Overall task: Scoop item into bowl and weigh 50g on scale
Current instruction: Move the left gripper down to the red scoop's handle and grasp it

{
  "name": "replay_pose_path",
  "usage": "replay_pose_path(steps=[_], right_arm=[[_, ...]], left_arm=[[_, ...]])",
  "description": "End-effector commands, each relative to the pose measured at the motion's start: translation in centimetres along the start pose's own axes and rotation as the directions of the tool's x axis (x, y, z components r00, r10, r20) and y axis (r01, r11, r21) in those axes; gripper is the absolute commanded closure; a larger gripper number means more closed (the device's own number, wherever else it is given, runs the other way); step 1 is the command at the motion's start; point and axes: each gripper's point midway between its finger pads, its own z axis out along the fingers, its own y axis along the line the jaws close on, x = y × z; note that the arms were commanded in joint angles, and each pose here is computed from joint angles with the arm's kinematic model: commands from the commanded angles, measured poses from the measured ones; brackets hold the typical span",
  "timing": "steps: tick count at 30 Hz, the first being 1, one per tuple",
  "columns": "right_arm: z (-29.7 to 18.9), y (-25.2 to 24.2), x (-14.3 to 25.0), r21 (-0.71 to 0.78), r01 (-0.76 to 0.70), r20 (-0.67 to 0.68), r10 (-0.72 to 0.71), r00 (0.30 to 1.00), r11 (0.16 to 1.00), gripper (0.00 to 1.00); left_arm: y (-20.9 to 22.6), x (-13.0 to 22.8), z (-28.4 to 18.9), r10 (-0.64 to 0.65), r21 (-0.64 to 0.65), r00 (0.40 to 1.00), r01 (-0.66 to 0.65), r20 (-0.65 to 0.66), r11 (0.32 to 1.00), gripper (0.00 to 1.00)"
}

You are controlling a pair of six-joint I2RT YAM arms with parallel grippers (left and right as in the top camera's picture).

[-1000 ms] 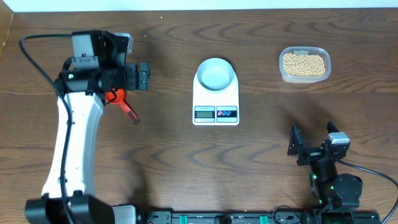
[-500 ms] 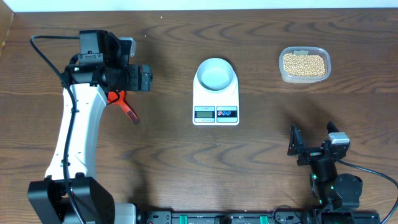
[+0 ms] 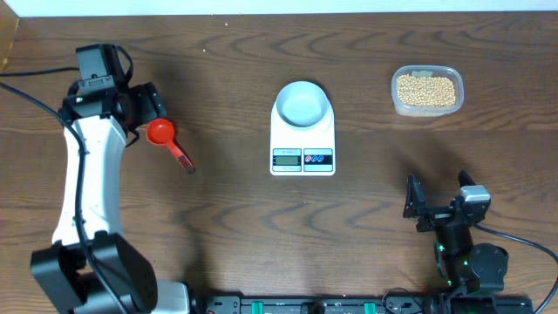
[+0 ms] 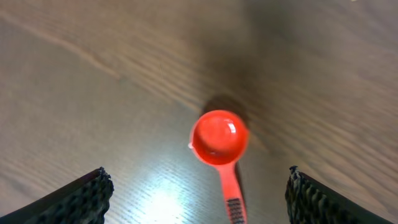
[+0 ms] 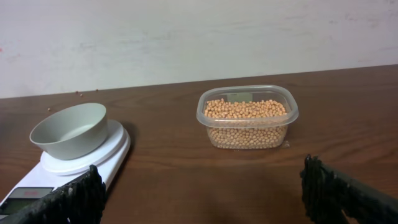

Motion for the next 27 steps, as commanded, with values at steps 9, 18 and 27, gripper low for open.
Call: replay_pose_path(steps=[9, 18, 27], right_arm=[[0.0, 0.1, 0.1, -0.005, 0.014, -0.001, -0.014, 1.0, 1.0, 0.01], [0.0, 0.1, 0.1, -0.005, 0.014, -0.001, -0.014, 1.0, 1.0, 0.01], [0.0, 0.1, 0.1, -0.005, 0.014, -0.001, -0.014, 1.0, 1.0, 0.01]], left_arm=[[0.6, 3.4, 7.5, -0.017, -0.074, 0.981, 0.002, -0.192, 0.997, 0.34], [0.1, 4.2, 11.7, 0.017, -0.064, 0.974, -0.032, -0.224, 0.997, 0.35], [-0.1, 4.7, 14.1, 0.027, -0.061, 0.972, -0.043, -0.232, 0.997, 0.47]])
